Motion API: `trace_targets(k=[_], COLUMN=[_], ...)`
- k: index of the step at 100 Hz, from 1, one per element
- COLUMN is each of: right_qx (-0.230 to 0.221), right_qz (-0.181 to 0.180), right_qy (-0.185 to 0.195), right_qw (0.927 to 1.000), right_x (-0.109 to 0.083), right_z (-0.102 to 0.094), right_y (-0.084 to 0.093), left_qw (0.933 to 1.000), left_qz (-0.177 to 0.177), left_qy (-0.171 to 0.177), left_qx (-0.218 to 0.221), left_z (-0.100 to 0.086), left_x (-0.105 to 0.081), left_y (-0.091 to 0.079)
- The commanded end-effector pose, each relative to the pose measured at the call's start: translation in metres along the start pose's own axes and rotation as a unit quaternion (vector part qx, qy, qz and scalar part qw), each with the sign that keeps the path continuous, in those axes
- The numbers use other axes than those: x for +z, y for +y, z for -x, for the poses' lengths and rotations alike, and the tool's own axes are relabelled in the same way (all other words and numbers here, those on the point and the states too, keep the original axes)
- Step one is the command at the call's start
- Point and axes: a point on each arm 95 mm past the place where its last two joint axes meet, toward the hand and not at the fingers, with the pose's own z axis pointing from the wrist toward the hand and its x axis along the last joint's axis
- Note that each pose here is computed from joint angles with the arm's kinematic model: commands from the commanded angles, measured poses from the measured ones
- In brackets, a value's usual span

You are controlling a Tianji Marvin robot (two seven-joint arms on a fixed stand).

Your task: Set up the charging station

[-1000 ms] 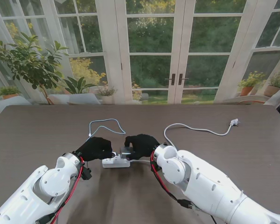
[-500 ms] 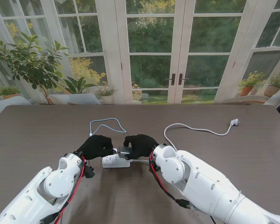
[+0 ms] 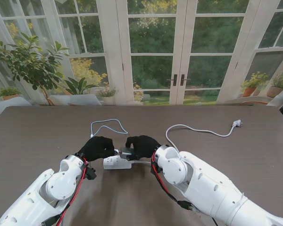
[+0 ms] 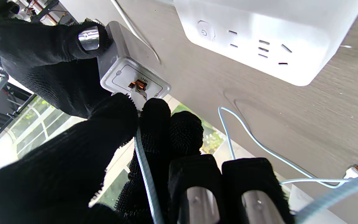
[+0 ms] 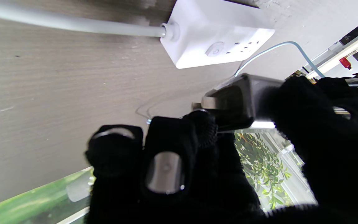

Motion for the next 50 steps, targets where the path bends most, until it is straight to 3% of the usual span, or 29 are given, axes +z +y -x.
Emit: trace_targets(k=[1,50], right_qx=[0.004,0.014], right_qz=[-0.007,0.003], right_qy=[0.003,-0.001], right_qw=[1.0000,0.9999], right_x=[0.0004,0.0005], right_z=[-0.0041,-0.0040], right_y=[-0.0040,-0.0055], left_qw=[0.9999,0.9996], left_qz=[0.006,0.002], left_qy=[-0.002,-0.007], left_qx=[-0.009,-0.029], left_z=[-0.0023,-0.0048], left_x=[0.0015,0.0039], left_y=[0.0050,0.0112])
